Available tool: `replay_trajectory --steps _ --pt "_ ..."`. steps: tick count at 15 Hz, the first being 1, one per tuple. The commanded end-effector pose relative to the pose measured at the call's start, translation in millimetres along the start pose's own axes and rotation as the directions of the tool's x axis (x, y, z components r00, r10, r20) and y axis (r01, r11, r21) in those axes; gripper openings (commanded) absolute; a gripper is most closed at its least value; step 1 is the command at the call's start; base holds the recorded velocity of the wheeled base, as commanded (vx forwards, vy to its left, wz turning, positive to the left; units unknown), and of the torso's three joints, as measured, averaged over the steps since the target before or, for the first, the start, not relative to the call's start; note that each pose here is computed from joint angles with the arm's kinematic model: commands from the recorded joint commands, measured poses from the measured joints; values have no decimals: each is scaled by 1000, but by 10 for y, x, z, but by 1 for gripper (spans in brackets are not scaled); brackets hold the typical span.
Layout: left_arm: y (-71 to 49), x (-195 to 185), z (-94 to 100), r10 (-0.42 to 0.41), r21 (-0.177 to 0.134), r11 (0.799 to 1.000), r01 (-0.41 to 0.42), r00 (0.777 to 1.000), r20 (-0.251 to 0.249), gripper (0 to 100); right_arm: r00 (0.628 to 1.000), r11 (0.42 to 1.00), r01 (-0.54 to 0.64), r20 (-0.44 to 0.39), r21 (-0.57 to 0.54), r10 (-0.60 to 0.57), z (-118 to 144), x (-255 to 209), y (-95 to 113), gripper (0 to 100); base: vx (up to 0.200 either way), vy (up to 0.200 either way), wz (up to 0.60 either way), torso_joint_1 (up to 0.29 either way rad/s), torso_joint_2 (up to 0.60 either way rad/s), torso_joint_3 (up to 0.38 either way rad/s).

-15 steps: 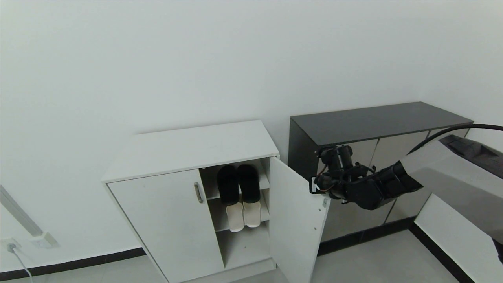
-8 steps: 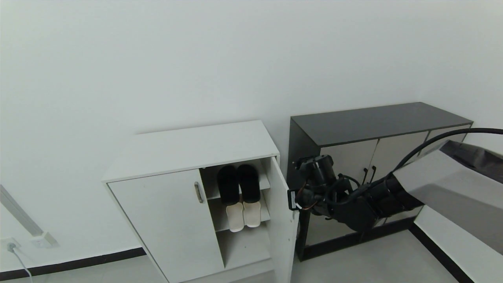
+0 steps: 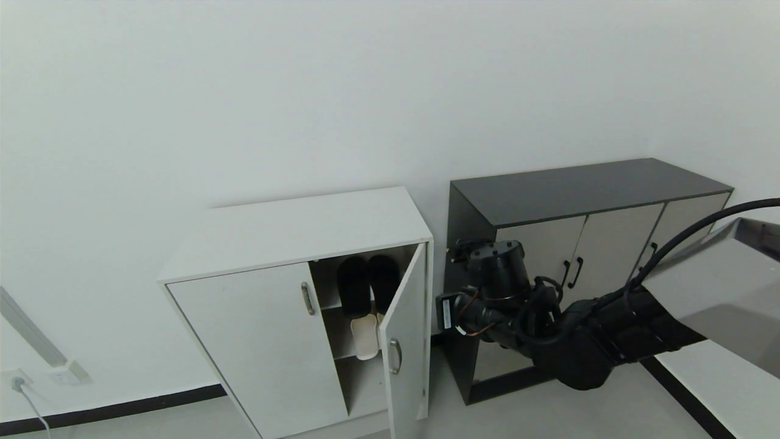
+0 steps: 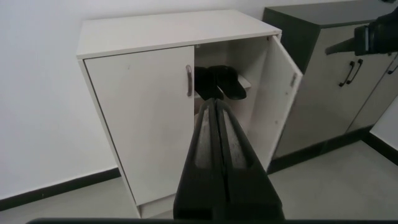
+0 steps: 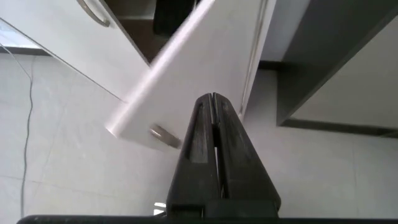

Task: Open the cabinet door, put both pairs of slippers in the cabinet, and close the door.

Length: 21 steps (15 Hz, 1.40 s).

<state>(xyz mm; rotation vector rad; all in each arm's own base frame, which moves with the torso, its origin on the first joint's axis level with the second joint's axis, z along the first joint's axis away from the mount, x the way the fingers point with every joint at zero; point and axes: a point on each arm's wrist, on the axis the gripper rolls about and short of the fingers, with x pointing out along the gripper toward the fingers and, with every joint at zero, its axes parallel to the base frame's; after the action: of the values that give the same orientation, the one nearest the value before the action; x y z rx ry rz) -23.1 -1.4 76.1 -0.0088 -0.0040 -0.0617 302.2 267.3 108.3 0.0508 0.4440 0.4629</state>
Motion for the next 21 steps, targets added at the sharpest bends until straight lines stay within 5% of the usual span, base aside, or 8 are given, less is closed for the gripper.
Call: replay_trajectory --steps 1,12,21 --pt "0 1 0 0 0 1000 0 1000 -1 0 1000 1000 -6 5 -12 6 -16 -109 -2 0 0 0 0 0 0 0" --pt "0 1 0 0 0 1000 0 1000 -1 0 998 996 -48 32 -78 51 -151 -203 103 0 0 0 0 0 0 0" --pt "0 1 0 0 0 1000 0 1000 -1 0 994 991 -100 22 -94 102 -310 -221 202 0 0 0 400 3 2 3"
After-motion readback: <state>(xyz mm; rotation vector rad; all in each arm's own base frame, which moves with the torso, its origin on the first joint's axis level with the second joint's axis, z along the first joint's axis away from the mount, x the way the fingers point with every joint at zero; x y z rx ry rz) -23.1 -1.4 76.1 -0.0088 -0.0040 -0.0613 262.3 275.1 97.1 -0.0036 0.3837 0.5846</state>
